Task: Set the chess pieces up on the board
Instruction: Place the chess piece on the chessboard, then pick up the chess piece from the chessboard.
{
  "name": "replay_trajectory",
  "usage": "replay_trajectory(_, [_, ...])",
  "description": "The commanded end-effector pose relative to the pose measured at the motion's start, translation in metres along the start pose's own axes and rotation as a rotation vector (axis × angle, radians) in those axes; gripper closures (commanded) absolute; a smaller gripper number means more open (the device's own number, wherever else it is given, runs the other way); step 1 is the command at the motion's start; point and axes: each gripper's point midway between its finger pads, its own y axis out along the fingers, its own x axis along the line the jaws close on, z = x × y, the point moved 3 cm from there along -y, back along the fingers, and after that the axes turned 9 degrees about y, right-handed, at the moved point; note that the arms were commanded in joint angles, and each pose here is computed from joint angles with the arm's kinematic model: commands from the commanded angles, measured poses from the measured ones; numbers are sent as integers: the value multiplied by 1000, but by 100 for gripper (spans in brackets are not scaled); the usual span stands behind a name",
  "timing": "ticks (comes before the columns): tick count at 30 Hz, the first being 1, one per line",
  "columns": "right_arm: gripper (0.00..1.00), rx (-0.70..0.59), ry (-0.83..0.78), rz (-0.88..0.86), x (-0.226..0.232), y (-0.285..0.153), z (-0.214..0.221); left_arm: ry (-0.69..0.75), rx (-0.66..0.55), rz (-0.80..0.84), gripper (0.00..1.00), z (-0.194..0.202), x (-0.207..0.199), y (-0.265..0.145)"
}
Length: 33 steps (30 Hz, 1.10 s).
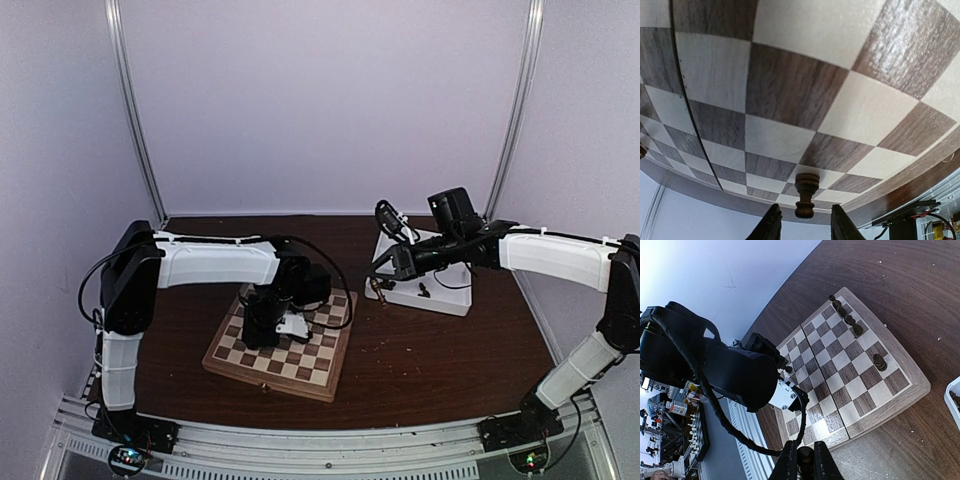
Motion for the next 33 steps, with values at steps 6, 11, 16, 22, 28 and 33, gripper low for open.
replay_trajectory(6, [96, -32, -39, -13, 9, -11, -5, -102, -207, -123, 61, -8, 19, -49])
replay_trajectory(11, [96, -42, -34, 2, 6, -13, -6, -210, -343, -204, 51, 0, 26, -78])
replay_trajectory(16, [96, -57, -25, 7, 3, -15, -6, -459, -444, -429, 45, 25, 48, -100])
replay_trajectory(22, [96, -68, -23, 0, 4, -16, -7, -860, -718, -576, 20, 69, 53, -140])
replay_trajectory(28, [96, -84, -24, -1, 5, -19, -8, -1142, -765, -471, 2, 87, 43, -132])
replay_trajectory(33, [97, -86, -16, -1, 4, -19, -6, -1214, -761, -249, 2, 65, 29, -107])
